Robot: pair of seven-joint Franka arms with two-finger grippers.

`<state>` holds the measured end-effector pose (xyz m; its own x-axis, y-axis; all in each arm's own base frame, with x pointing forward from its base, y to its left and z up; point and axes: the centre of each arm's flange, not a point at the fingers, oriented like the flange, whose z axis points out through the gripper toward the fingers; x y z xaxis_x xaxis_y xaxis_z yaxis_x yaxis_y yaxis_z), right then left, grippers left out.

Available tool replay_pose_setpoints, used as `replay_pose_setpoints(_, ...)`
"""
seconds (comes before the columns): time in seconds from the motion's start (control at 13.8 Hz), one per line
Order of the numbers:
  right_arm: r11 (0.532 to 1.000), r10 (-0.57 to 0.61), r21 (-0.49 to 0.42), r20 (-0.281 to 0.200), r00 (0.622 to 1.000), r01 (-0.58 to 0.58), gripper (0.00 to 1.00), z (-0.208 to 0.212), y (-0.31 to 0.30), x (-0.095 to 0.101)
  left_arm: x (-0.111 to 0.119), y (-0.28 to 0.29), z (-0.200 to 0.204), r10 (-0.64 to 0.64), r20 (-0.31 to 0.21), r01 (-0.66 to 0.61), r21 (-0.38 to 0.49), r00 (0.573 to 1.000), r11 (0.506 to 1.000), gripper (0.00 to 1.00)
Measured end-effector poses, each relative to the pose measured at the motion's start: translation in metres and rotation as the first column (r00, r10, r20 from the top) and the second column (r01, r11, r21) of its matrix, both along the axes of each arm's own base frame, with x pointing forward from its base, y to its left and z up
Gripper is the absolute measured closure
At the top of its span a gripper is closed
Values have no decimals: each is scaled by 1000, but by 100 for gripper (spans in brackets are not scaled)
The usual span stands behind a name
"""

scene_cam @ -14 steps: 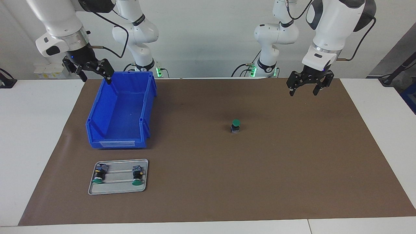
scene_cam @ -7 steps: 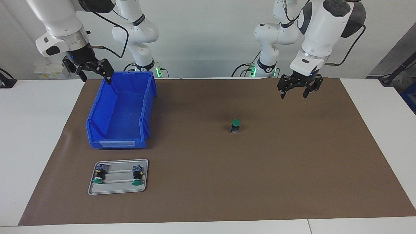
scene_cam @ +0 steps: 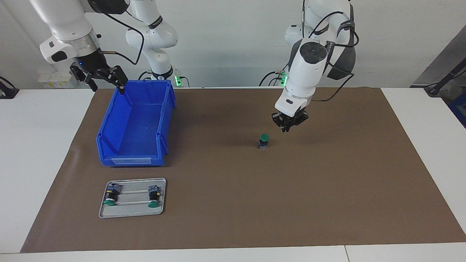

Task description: Place and press button with both arms

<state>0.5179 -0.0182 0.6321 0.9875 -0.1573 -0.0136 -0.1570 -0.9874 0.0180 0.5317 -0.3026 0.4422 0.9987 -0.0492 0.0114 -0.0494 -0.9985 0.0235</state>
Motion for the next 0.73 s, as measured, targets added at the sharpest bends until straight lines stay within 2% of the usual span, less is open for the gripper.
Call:
replay_pose_setpoints(0.29, 1000, 0, 0, 0, 1000, 0, 0, 0, 0, 0, -11, -4, -43, -5, 6, 5, -4, 1000, 1000, 99)
replay_pose_setpoints(0.73, 1000, 0, 0, 0, 1000, 0, 0, 0, 0, 0, -22, -4, -65, -3, -7, 3, 4, 1000, 1000, 99)
